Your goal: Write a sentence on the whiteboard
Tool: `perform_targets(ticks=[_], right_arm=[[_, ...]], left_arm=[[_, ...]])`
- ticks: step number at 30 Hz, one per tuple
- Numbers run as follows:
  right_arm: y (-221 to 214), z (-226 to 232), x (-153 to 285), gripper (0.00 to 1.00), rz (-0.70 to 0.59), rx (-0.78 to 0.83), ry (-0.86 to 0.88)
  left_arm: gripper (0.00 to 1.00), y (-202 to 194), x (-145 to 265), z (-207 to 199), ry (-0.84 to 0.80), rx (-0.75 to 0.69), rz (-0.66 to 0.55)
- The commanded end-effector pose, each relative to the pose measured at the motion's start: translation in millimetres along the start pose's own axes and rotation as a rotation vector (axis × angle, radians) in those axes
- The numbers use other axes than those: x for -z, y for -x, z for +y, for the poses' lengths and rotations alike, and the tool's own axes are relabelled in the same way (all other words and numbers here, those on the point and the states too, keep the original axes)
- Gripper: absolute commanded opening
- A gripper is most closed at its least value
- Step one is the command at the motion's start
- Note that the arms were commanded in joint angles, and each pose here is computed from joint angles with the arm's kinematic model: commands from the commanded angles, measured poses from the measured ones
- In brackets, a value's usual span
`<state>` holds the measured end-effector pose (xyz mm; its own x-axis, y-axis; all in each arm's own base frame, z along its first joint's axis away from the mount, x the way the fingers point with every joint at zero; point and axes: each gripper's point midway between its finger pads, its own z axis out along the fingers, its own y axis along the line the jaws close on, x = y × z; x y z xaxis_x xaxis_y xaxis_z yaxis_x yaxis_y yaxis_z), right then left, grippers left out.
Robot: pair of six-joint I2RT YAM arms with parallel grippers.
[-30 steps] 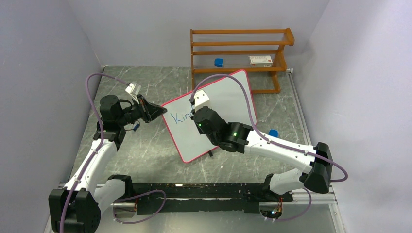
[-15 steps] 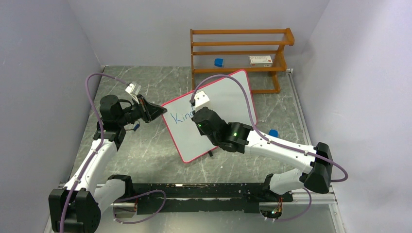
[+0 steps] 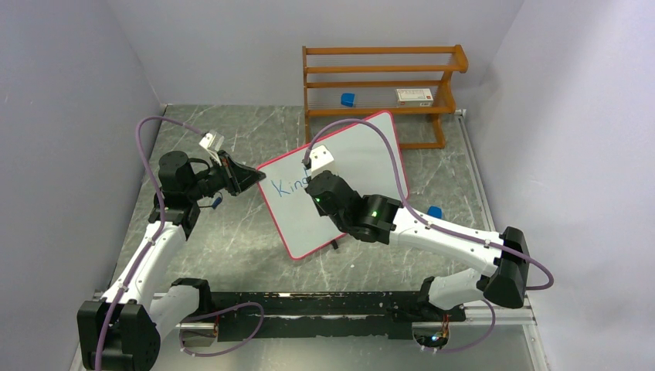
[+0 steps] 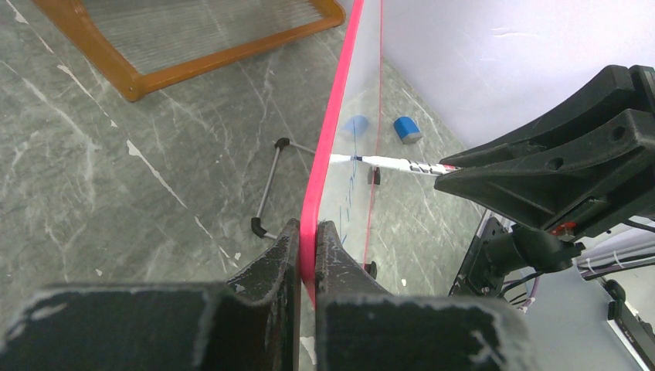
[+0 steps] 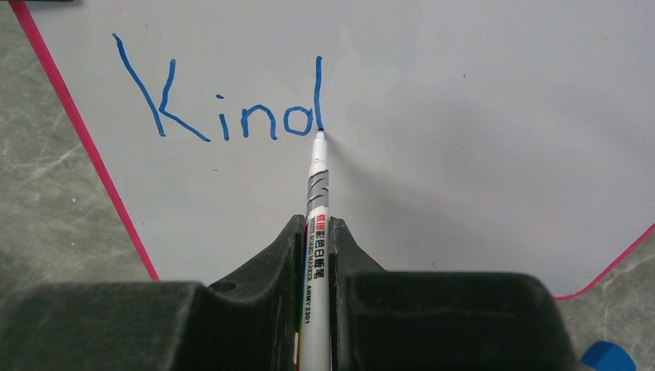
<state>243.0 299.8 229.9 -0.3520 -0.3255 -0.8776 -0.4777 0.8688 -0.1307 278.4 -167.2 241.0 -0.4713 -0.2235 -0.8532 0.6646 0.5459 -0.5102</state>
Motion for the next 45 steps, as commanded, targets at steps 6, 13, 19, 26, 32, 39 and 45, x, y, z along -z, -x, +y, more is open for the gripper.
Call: perform_targets(ticks=[6, 13, 19, 26, 32, 39, 45], right_arm=[[-3, -5, 2, 0.00, 0.004, -0.016, -0.011], [1, -11, 6, 0.00, -0.014, -0.025, -0.025], [18, -13, 14, 0.00, -0.082, -0.049, -0.006], [23, -21, 6, 0.00, -0.095, -0.056, -0.026], [25, -16, 1, 0.00, -0.092, -0.052, -0.001], [22, -14, -3, 0.00, -0.078, -0.049, 0.006], [19, -18, -6, 0.00, -0.071, -0.055, -0.005]], left_arm=[[0.05, -10, 0, 10, 0.035, -0.006, 0.030], [0.05, -9, 0, 10, 0.034, -0.006, 0.030], [0.05, -9, 0, 9, 0.034, -0.007, 0.029], [0.05, -10, 0, 10, 0.033, -0.005, 0.031], [0.05, -10, -1, 10, 0.033, -0.004, 0.032], [0.05, -10, -1, 10, 0.031, -0.002, 0.034], [0.05, -10, -1, 10, 0.030, -0.003, 0.034]])
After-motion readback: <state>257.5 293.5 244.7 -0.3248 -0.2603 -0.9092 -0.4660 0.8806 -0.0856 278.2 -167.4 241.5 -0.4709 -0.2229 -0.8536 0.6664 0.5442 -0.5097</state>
